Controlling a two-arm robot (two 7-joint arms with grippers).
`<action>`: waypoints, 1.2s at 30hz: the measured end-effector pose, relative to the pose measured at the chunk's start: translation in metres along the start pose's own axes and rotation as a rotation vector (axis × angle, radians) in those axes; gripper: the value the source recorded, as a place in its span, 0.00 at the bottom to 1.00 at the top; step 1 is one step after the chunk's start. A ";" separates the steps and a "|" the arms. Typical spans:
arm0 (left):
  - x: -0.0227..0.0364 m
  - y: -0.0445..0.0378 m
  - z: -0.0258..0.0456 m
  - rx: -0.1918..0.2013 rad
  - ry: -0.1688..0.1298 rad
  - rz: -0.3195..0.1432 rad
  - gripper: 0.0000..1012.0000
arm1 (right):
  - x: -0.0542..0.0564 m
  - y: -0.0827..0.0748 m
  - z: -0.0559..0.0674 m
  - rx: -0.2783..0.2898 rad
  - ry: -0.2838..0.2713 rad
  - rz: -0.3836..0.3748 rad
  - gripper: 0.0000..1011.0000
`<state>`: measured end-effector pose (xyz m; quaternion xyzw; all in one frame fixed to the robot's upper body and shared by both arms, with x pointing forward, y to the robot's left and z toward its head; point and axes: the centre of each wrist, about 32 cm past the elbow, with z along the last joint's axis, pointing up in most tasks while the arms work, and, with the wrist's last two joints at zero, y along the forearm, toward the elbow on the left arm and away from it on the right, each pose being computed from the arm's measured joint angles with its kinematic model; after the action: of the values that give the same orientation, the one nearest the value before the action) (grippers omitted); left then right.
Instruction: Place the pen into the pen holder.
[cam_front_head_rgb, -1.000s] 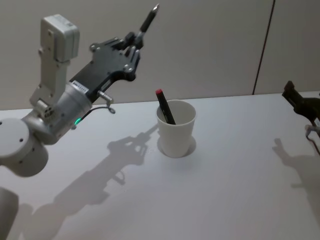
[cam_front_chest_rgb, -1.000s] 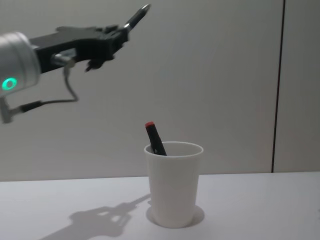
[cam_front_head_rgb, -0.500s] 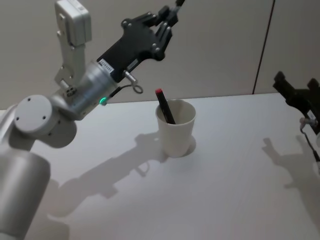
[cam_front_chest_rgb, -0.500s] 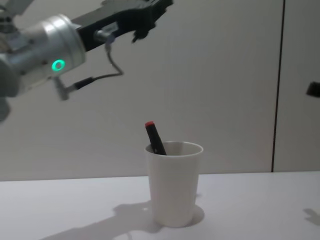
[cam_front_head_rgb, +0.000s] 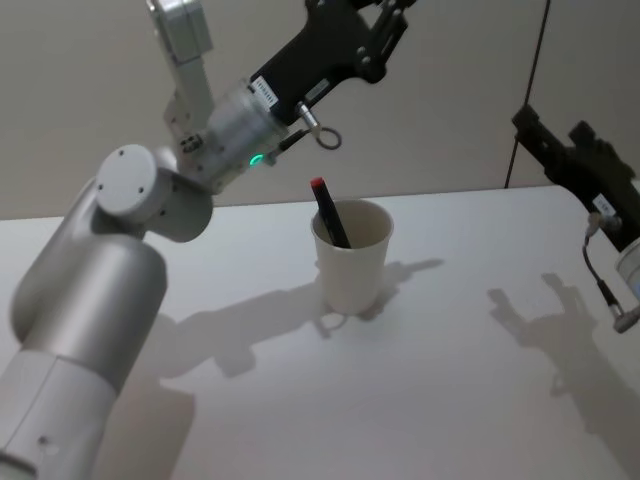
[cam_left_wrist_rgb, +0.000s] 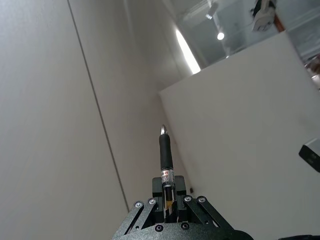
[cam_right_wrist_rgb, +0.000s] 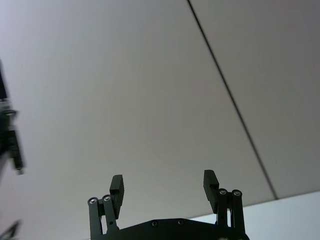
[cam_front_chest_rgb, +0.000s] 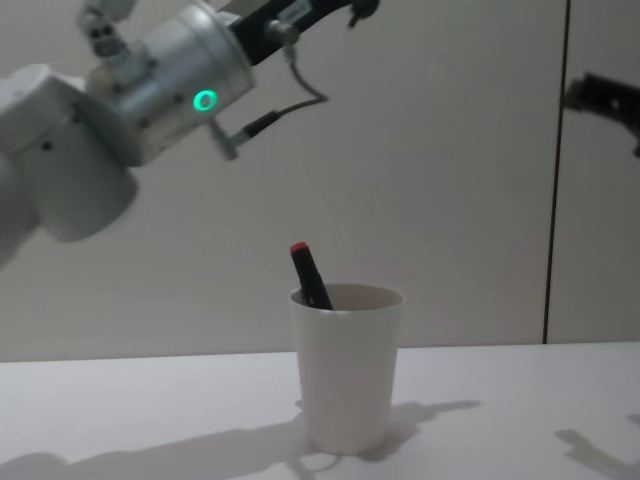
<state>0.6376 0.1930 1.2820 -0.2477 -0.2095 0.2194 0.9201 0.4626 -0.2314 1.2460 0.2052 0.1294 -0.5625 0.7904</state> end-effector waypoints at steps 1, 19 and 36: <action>0.0013 -0.0026 -0.0018 -0.010 0.003 -0.008 0.14 | -0.001 0.000 0.001 0.003 0.010 0.012 0.99; 0.0172 -0.0375 -0.0214 -0.132 0.021 -0.109 0.14 | -0.020 -0.005 0.024 0.089 0.224 0.338 0.99; 0.0169 -0.0175 -0.0070 -0.046 -0.036 -0.025 0.14 | -0.019 -0.009 0.027 0.091 0.218 0.355 0.99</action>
<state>0.6601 0.1854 1.2908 -0.2622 -0.2339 0.2076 0.9130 0.4471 -0.2308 1.2766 0.3198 0.1504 -0.3944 0.8483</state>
